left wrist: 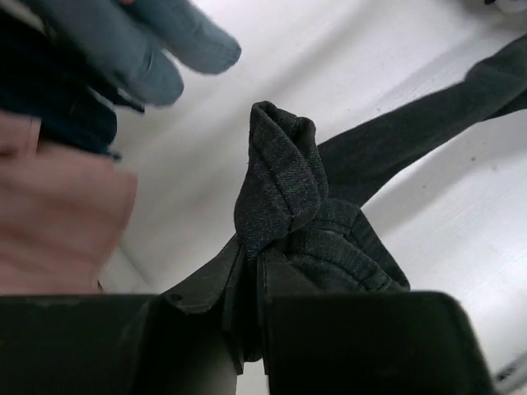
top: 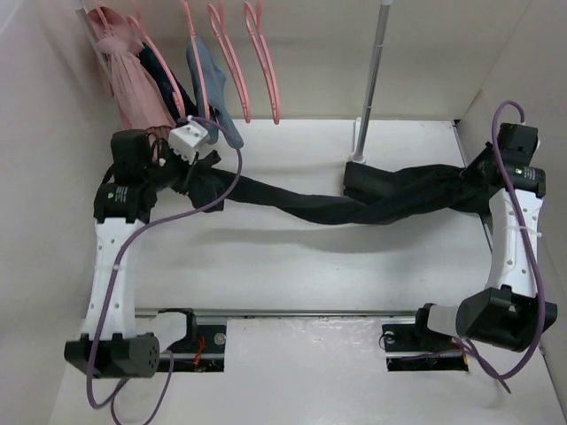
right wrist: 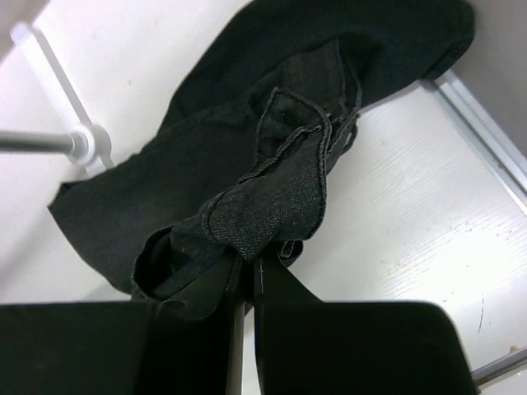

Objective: Place the trousers on the hanger
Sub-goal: Flatten out the trousers at the center of the board.

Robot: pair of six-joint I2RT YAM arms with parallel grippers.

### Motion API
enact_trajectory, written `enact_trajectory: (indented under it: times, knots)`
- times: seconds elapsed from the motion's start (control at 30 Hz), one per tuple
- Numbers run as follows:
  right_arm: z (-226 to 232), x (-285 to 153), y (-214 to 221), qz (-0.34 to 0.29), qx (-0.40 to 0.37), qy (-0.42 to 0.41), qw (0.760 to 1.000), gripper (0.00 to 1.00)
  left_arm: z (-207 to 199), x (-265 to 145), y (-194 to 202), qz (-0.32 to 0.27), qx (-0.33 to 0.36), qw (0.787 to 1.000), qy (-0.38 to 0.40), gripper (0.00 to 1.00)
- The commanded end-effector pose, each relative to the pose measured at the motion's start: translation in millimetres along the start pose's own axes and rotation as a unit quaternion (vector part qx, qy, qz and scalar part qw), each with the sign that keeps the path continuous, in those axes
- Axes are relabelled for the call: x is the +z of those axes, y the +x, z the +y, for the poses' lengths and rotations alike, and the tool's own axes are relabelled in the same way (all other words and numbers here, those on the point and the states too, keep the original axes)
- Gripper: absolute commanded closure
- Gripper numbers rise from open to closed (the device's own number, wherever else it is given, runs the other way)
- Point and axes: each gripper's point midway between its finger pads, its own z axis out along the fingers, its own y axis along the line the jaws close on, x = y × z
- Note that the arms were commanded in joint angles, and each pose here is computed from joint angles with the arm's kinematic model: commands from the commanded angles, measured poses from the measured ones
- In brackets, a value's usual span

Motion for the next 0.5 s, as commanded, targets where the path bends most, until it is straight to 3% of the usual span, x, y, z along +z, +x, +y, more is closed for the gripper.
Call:
enact_trajectory:
  times: [0.0, 0.13, 0.3, 0.37, 0.43, 0.47]
  knots:
    - [5.2, -20.9, -57.5, -0.085, 0.009, -0.017, 0.996, 1.0, -7.9, -14.7, 33.3, 0.054, -0.129, 0.99, -0.015, 1.0]
    - [-0.5, -34.3, -76.5, -0.107, 0.012, -0.004, 0.994, 1.0, 29.1, -31.0, 59.5, 0.089, -0.182, 0.971, -0.129, 1.0]
    - [13.2, -36.3, -80.7, -0.102, 0.009, -0.036, 0.994, 1.0, 38.9, -17.7, 112.7, 0.143, -0.243, 0.945, -0.166, 1.0]
    - [16.3, -30.8, -77.6, -0.093, 0.007, -0.044, 0.995, 1.0, 36.7, -2.9, 133.9, 0.156, -0.263, 0.939, -0.156, 0.88]
    - [16.1, -28.2, -73.7, -0.087, 0.002, -0.045, 0.995, 1.0, 37.1, 8.5, 150.3, 0.171, -0.275, 0.935, -0.147, 0.67]
    - [17.6, -25.9, -69.2, -0.079, 0.001, -0.051, 0.996, 1.0, 37.5, 9.8, 147.4, 0.161, -0.278, 0.937, -0.14, 0.49]
